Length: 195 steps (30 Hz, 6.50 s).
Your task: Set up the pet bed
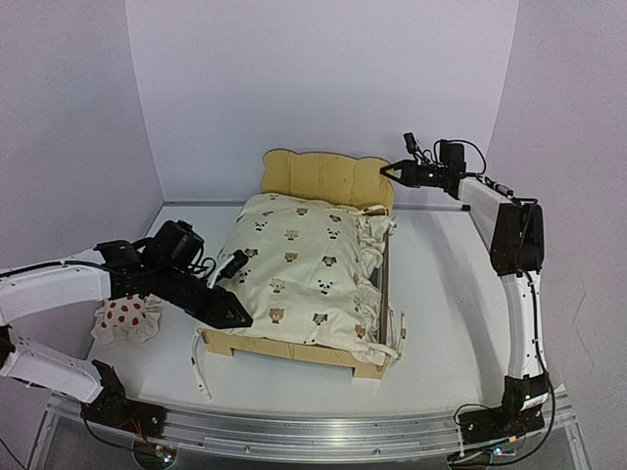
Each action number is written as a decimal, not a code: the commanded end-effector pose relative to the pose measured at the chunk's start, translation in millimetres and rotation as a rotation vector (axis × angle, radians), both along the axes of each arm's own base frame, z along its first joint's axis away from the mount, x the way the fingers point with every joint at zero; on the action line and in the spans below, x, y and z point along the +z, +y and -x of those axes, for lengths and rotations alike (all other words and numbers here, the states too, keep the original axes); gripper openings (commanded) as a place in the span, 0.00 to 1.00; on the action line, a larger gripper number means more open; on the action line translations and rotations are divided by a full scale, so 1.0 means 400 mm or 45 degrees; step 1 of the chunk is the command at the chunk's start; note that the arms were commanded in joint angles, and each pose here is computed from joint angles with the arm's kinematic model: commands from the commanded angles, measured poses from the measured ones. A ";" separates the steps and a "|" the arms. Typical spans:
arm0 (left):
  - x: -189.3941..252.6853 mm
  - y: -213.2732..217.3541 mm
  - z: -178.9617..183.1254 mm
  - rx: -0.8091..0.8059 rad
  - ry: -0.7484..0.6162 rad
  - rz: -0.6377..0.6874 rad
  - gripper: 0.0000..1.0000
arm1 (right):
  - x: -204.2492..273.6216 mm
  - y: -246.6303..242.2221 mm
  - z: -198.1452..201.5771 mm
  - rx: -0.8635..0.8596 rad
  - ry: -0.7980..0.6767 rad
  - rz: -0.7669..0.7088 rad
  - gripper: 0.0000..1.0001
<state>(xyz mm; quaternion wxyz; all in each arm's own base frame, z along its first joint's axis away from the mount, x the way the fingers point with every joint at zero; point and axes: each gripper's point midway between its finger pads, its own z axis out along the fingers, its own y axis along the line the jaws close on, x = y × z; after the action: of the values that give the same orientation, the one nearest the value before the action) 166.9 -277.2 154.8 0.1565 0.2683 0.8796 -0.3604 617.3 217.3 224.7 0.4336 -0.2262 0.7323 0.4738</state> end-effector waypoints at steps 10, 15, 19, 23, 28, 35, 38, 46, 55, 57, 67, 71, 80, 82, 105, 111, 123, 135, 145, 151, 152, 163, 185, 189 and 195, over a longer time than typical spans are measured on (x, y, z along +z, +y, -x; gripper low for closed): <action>0.015 -0.076 -0.060 0.097 -0.139 -0.109 0.46 | 0.072 -0.086 0.065 -0.082 -0.124 0.048 0.00; 0.005 -0.047 -0.159 0.276 -0.282 -0.284 0.50 | 0.034 -0.203 0.084 -0.267 -0.075 0.116 0.00; 0.028 -0.044 -0.241 0.392 -0.394 -0.393 0.52 | 0.001 -0.284 0.136 -0.426 -0.071 0.240 0.00; 0.113 -0.045 -0.294 0.477 -0.496 -0.412 0.58 | -0.034 -0.340 0.218 -0.568 -0.056 0.401 0.00; 0.191 0.016 -0.334 0.635 -0.601 -0.498 0.69 | -0.072 -0.381 0.339 -0.681 0.077 0.495 0.00; 0.183 0.124 -0.324 0.894 -0.558 -0.539 0.72 | -0.140 -0.429 0.548 -0.848 0.434 0.543 0.00; 0.119 0.158 -0.294 0.958 -0.487 -0.545 0.68 | -0.160 -0.443 0.629 -0.938 0.554 0.508 0.00; 0.031 0.229 -0.262 1.071 -0.468 -0.530 0.55 | -0.157 -0.427 0.787 -1.001 0.726 0.387 0.00; -0.121 0.190 -0.348 1.032 -0.369 -0.468 0.47 | -0.173 -0.361 0.896 -0.973 0.860 0.368 0.00; -0.141 0.175 -0.373 1.010 -0.351 -0.453 0.46 | -0.173 -0.358 0.913 -0.991 0.877 0.365 0.00; -0.196 0.124 -0.522 0.949 -0.346 -0.424 0.44 | -0.178 -0.332 0.975 -0.999 0.971 0.255 0.00; -0.210 0.096 -0.584 0.923 -0.336 -0.389 0.43 | -0.199 -0.323 0.983 -0.986 1.004 0.261 0.00; -0.238 0.023 -0.741 0.853 -0.320 -0.314 0.43 | -0.204 -0.297 0.952 -0.965 0.998 0.149 0.01; -0.244 0.013 -0.772 0.843 -0.313 -0.304 0.43 | -0.204 -0.291 0.940 -0.957 0.997 0.137 0.07; 0.012 0.237 -0.565 0.937 -0.384 -0.361 0.66 | 0.247 -0.278 0.842 -0.792 0.220 0.223 0.87; 0.045 0.207 -0.398 0.850 -0.352 -0.287 0.60 | 0.295 -0.090 0.777 -0.429 0.266 0.023 0.81; -0.037 0.048 -0.135 0.448 -0.134 -0.144 0.47 | 0.166 0.341 0.803 -0.009 0.099 0.418 0.78; -0.142 -0.006 -0.108 0.343 -0.071 -0.075 0.44 | 0.047 0.453 0.789 0.041 0.151 0.556 0.76; -0.167 -0.019 -0.155 0.378 -0.130 -0.127 0.41 | 0.011 0.453 0.789 0.036 0.174 0.588 0.75; -0.175 -0.029 -0.174 0.389 -0.145 -0.139 0.37 | 0.004 0.451 0.791 0.039 0.176 0.596 0.75; -0.174 -0.033 -0.176 0.389 -0.146 -0.133 0.36 | 0.002 0.450 0.791 0.039 0.176 0.598 0.75; -0.162 -0.067 -0.193 0.395 -0.155 -0.088 0.37 | -0.012 0.453 0.794 0.052 0.189 0.604 0.74; -0.019 -0.115 -0.195 0.369 -0.247 -0.183 0.00 | -0.053 0.557 0.820 0.207 0.160 0.617 0.74; 0.035 -0.083 -0.224 0.438 -0.320 -0.268 0.00 | -0.072 0.578 0.802 0.198 0.147 0.636 0.74; 0.154 -0.074 -0.264 0.495 -0.448 -0.257 0.00 | -0.106 0.585 0.766 0.128 0.146 0.672 0.72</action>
<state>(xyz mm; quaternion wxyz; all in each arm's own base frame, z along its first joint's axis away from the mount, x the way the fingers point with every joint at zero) 261.6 -316.7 167.3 0.2932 0.1687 0.9192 -0.2018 293.9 442.5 172.3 0.2610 -0.3451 0.8484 0.3050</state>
